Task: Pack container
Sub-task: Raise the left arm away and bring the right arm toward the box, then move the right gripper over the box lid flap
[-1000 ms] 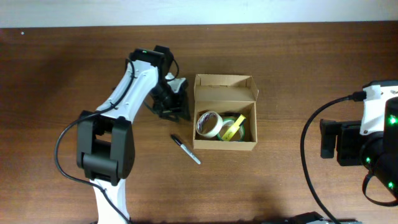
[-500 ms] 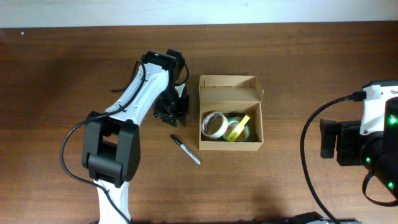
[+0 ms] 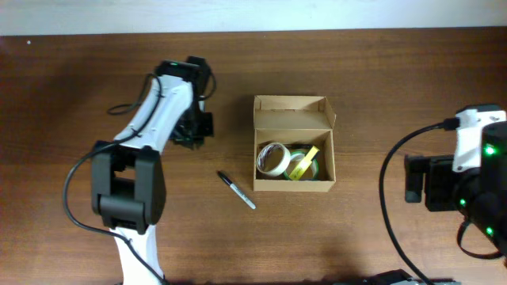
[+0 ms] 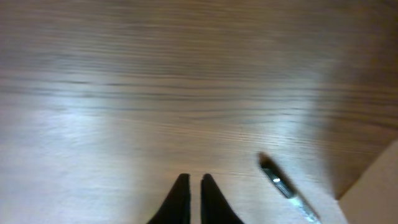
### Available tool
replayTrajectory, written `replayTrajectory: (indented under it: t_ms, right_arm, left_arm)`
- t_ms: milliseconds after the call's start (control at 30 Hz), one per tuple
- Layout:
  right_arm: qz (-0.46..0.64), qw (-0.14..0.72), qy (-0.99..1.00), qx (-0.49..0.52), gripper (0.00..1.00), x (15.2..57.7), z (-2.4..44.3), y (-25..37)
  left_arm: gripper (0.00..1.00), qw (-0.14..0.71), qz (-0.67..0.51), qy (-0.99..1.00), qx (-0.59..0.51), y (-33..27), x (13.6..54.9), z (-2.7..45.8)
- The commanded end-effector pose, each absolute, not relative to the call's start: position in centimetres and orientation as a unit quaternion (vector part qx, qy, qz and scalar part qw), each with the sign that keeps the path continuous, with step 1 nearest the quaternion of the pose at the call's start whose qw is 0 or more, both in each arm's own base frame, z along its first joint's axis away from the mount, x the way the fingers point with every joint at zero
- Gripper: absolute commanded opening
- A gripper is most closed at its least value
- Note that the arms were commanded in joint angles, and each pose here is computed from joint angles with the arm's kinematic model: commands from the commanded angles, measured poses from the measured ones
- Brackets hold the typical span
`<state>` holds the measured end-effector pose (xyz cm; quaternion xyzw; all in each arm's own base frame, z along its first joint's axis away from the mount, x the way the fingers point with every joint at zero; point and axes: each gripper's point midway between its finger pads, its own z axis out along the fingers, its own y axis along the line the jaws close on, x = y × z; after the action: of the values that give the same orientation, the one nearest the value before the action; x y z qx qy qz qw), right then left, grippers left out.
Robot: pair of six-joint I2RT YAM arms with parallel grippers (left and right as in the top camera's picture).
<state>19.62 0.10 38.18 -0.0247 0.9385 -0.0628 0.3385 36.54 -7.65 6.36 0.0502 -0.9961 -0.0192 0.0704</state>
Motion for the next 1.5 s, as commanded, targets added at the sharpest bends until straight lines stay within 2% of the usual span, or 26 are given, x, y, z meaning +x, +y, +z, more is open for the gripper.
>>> replayTrajectory:
  t_ms: [0,167,200,300,433,567,633,700,867,933,1133,1467]
  right_arm:
    - [-0.039,0.300,0.952,-0.036,0.99,19.7,36.0,1.3]
    - [-0.009,0.256,0.965,-0.051,0.99,19.9,33.7,2.6]
    - [-0.002,0.238,0.970,-0.054,0.99,20.0,32.8,3.0]
    - [0.005,0.205,0.977,-0.058,0.99,20.0,31.2,3.5]
    - [0.026,0.157,0.985,-0.065,0.99,19.8,28.9,4.4]
    - [0.049,0.113,0.990,-0.070,0.99,19.1,26.7,5.3]
    - [0.062,0.084,0.992,-0.072,0.91,18.4,25.4,5.8]
    - [0.071,0.061,0.993,-0.071,0.74,17.8,24.3,6.1]
    - [0.093,0.003,0.993,-0.068,0.19,16.3,21.7,6.8]
    - [0.103,-0.016,0.992,-0.066,0.04,15.7,20.8,7.1]
    - [0.116,-0.053,0.990,-0.065,0.04,14.9,17.7,7.7]
    - [0.156,-0.017,0.982,-0.102,0.04,16.3,13.2,12.9]
  left_arm:
    - [0.02,0.045,-0.023,-0.996,0.068,-5.0,38.3,8.4]
    - [0.02,-0.035,-0.050,-0.995,0.084,-2.2,40.6,15.6]
    - [0.02,-0.081,-0.068,-0.991,0.087,-1.4,41.2,19.4]
    - [0.02,-0.165,-0.076,-0.979,0.093,-0.7,41.8,25.8]
    - [0.04,-0.276,-0.059,-0.954,0.098,-0.4,41.0,34.0]
    - [0.04,-0.357,-0.048,-0.927,0.107,0.0,39.2,39.7]
    - [0.03,-0.380,-0.044,-0.918,0.107,0.1,38.3,41.5]
    - [0.02,-0.396,-0.042,-0.911,0.109,0.2,37.5,42.6]
    - [0.02,-0.414,-0.038,-0.903,0.110,0.3,36.2,44.1]
    - [0.02,-0.420,-0.037,-0.900,0.111,0.4,35.8,44.5]
    - [0.02,-0.434,-0.030,-0.893,0.111,0.4,34.7,45.6]
    - [0.02,-0.446,-0.021,-0.888,0.109,0.3,33.6,46.5]
